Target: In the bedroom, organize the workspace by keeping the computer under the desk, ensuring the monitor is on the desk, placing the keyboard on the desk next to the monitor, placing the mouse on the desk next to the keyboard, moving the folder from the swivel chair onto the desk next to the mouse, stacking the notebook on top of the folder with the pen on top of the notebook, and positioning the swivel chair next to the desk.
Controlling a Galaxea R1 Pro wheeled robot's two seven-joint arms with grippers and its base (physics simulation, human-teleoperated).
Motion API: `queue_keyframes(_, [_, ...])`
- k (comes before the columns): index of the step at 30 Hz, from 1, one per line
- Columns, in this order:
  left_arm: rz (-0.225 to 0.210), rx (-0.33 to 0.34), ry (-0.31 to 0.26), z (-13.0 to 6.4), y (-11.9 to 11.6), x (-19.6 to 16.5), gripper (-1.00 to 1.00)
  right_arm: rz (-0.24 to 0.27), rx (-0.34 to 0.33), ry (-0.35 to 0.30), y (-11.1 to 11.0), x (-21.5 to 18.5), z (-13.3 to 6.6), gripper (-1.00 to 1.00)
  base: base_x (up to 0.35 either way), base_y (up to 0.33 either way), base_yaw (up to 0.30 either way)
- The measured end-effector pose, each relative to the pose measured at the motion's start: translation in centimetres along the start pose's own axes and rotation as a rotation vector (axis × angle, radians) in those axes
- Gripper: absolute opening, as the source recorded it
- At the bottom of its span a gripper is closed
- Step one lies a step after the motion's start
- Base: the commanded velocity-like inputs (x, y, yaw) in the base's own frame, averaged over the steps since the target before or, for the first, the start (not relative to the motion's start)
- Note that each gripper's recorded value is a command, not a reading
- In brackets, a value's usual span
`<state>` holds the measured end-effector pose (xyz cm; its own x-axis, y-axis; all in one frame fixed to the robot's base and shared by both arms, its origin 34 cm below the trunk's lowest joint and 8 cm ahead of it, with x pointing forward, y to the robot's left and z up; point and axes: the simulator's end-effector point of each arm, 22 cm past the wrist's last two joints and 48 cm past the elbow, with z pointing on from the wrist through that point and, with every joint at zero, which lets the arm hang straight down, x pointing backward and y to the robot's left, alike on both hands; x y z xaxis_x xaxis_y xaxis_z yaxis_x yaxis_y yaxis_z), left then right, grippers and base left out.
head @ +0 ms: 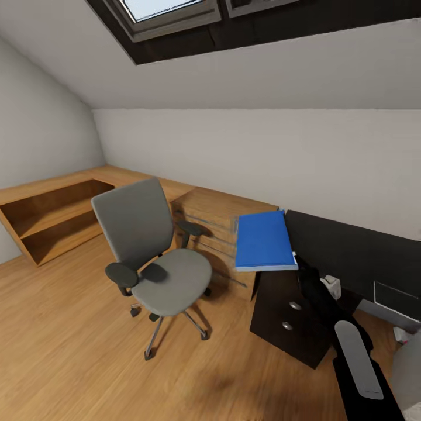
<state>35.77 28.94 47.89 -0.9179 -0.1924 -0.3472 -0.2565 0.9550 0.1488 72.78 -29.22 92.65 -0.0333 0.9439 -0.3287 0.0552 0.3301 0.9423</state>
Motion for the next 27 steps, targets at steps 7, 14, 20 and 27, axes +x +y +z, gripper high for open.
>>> queue_keyframes(7, [0.023,0.006,-0.007,-1.1,-0.2,0.0,1.0,0.023,0.023,-0.052,0.0,-2.1,-0.1,-1.0,0.0,0.0,-0.245])
queue_keyframes(14, [0.032,-0.008,0.036,-2.2,-0.4,1.9,1.0,0.071,0.034,-0.063,0.2,-3.0,-0.2,-1.0,0.0,0.0,-0.245])
queue_keyframes(20, [0.039,-0.022,0.05,-3.0,0.3,2.3,1.0,0.069,0.036,-0.066,0.9,-3.5,-0.3,-1.0,0.0,0.0,-0.227])
queue_keyframes(27, [0.04,-0.023,0.05,-4.0,0.4,2.0,1.0,0.075,0.03,-0.055,2.0,-3.4,-0.3,-1.0,0.0,0.0,-0.034])
